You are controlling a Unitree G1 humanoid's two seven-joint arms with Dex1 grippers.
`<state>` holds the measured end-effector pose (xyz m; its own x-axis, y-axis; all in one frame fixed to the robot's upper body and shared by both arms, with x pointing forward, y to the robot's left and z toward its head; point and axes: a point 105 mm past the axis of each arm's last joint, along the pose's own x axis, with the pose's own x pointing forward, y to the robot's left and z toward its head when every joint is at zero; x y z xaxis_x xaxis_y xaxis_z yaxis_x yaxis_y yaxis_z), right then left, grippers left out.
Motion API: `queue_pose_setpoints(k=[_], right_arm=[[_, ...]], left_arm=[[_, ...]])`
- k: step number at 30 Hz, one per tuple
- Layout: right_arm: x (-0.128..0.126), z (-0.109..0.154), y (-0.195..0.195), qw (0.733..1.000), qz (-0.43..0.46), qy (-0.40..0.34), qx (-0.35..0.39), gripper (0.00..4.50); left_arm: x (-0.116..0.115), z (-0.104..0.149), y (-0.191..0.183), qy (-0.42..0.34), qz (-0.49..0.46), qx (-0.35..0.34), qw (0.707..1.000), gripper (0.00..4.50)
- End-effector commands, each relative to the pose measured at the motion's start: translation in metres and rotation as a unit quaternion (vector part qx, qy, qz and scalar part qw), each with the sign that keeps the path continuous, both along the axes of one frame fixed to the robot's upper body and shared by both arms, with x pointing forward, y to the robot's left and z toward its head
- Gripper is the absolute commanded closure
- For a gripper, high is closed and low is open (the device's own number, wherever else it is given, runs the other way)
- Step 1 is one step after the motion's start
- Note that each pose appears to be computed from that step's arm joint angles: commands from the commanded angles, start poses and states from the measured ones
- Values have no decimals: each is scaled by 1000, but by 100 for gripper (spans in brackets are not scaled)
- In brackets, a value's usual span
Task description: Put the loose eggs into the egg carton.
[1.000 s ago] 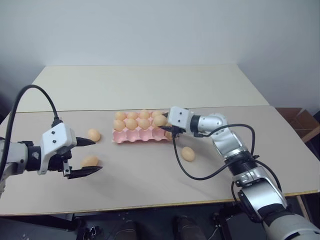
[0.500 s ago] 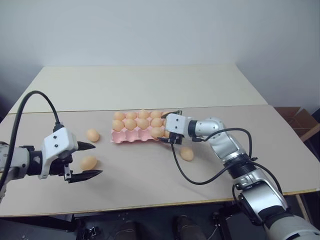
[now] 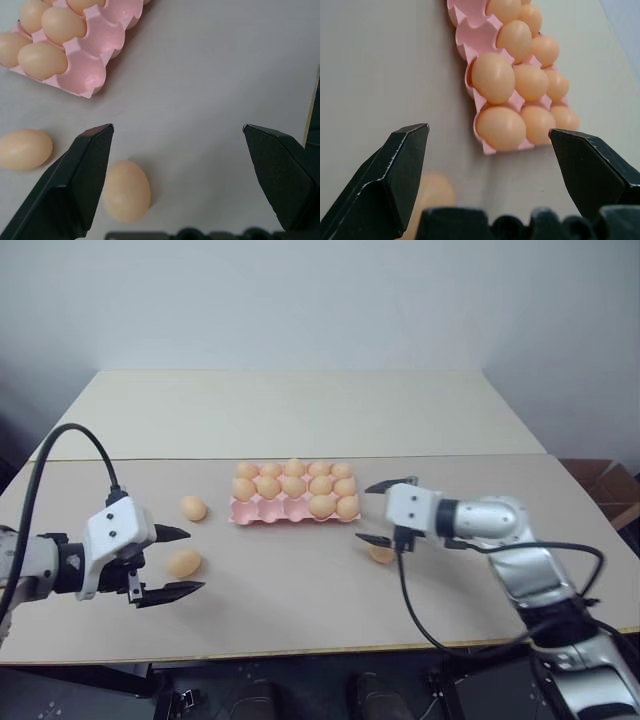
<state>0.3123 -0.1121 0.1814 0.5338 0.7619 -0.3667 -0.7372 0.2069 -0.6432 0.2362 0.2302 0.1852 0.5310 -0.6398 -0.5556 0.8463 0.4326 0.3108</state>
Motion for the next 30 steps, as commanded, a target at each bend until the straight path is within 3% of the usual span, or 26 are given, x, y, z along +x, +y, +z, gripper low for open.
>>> queue_pose_setpoints(k=[1, 8, 15, 30], right_arm=[[-24, 17, -21, 1000, -16, 14, 5, 3], [-50, 15, -51, 996, -65, 60, -11, 3], [-56, 8, -58, 993, -78, 86, -13, 3], [-2, -29, -26, 988, -106, 108, 28, 3]], left_arm=[[-1, 10, -1, -22, -9, 5, 1000, 0], [3, 15, -3, -31, -17, -12, 999, 0], [3, 10, -2, -26, -15, -1, 1000, 0], [5, 7, -5, -30, -11, 2, 999, 0]])
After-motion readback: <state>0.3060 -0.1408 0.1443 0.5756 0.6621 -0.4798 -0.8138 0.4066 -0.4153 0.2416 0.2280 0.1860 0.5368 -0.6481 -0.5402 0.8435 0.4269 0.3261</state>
